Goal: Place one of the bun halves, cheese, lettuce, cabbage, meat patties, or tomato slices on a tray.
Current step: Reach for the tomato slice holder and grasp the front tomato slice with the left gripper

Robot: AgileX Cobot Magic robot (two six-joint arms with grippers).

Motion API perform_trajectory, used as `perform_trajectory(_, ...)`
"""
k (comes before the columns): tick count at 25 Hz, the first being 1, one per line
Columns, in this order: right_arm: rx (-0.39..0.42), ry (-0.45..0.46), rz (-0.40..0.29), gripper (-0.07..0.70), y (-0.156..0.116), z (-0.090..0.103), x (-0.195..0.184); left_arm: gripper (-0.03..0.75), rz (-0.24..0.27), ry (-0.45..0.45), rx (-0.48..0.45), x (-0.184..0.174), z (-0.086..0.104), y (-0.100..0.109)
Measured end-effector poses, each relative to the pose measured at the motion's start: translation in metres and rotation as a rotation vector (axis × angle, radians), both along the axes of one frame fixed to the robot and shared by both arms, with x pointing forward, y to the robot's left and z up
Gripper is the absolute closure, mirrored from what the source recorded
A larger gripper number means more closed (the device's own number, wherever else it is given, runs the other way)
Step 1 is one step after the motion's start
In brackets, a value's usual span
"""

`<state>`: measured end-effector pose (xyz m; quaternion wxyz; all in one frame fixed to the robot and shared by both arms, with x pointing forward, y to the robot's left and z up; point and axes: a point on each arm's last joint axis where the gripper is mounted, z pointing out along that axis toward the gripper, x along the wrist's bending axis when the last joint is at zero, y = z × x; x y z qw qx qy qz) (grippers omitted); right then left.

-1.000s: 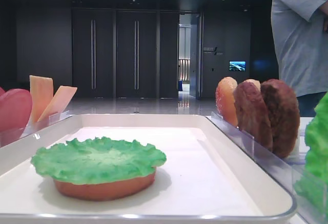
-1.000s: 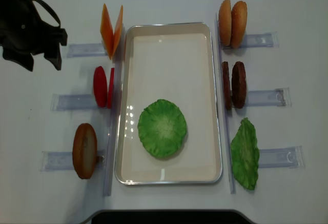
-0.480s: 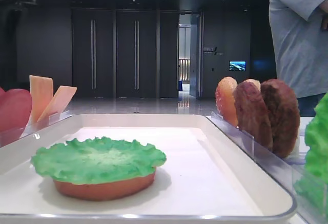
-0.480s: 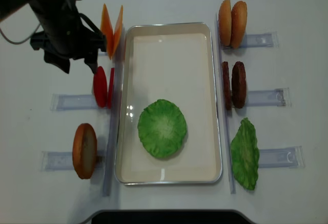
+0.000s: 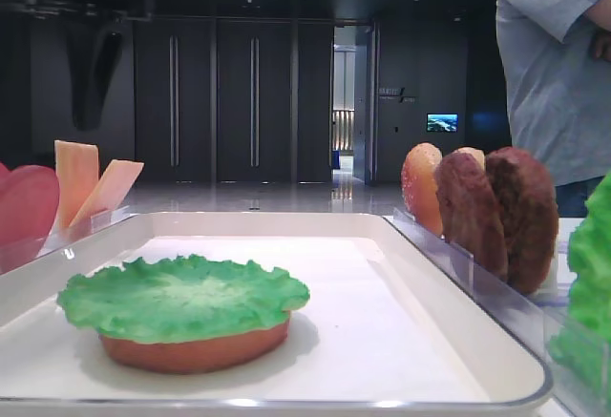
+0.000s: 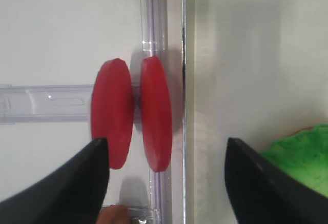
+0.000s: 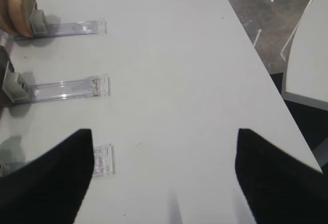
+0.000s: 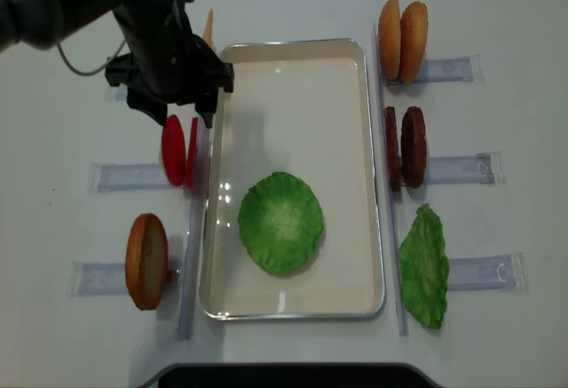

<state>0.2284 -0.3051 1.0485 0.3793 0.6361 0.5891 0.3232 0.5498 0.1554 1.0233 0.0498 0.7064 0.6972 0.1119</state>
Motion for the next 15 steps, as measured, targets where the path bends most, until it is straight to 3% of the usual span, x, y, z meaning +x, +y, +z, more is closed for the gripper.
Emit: perform_trajectory(15,0.0,0.0,0.0,0.092,0.0,0.0,0.0,0.181,-0.012,0.071,0.052,0.01,-0.033,-0.008)
